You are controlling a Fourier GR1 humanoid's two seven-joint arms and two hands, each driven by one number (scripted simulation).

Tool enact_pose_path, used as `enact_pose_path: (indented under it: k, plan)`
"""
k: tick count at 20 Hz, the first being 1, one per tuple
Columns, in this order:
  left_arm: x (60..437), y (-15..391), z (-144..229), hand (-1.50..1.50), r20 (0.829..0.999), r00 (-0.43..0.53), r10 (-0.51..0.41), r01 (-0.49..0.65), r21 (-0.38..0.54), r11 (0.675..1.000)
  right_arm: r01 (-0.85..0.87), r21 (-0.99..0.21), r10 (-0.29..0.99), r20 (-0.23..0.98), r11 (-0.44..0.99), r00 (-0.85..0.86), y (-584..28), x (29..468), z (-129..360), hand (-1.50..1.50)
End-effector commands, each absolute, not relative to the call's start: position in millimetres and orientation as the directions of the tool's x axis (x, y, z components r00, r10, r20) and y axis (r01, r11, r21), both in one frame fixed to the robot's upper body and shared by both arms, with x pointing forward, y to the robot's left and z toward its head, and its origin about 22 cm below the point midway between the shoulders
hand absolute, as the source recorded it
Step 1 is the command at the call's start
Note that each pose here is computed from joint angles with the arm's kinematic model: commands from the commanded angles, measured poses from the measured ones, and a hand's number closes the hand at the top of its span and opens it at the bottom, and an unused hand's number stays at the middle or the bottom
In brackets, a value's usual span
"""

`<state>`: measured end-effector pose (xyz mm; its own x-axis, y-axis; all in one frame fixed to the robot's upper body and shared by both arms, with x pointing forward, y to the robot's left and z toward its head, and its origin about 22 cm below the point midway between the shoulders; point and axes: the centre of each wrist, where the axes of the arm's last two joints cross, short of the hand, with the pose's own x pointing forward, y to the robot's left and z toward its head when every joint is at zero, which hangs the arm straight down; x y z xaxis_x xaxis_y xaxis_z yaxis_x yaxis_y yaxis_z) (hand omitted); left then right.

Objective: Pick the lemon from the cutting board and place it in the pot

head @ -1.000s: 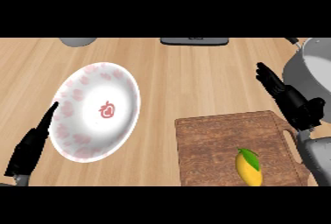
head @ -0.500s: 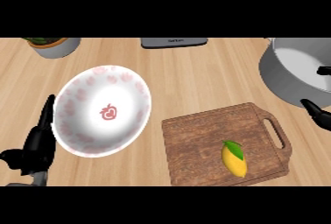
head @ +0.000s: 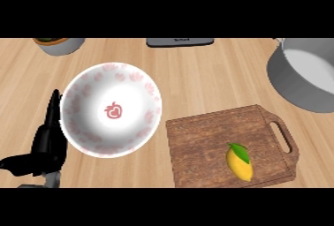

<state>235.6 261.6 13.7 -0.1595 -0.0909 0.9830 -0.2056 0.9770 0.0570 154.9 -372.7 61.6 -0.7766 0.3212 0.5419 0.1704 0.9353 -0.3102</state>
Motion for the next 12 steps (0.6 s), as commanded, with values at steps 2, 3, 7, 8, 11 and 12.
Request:
enact_pose_path:
  k: [2, 3, 7, 8, 11, 12]
  plan:
    - [233, 247, 15, 0.00, 0.991, -0.117, -0.065, -0.129, 0.050, 0.990, 0.161, -0.511, 0.466, 0.552, 0.844, -0.691, -370, 99, 71, -1.50]
    - [230, 236, -1, 0.00, 0.991, -0.125, -0.052, -0.141, 0.034, 0.989, 0.162, -0.560, 0.512, 0.553, 0.813, -0.657, -378, 94, 70, -1.50]
    - [235, 236, 12, 0.00, 0.988, -0.144, -0.057, -0.138, 0.038, 0.990, 0.053, -0.781, 0.671, 0.498, 0.623, -0.550, -372, 81, 84, -1.50]
    - [232, 235, 8, 0.00, 0.988, -0.143, -0.062, -0.133, 0.043, 0.990, 0.038, -0.803, 0.696, 0.490, 0.594, -0.524, -366, 80, 98, -1.50]
    - [233, 227, 8, 0.00, 0.991, -0.129, -0.044, -0.115, 0.029, 0.993, 0.013, -0.858, 0.770, 0.453, 0.513, -0.449, -349, 72, 103, -1.50]
    - [235, 225, 5, 0.00, 0.990, -0.133, -0.044, -0.110, 0.029, 0.993, 0.016, -0.868, 0.790, 0.444, 0.497, -0.422, -344, 81, 112, -1.50]
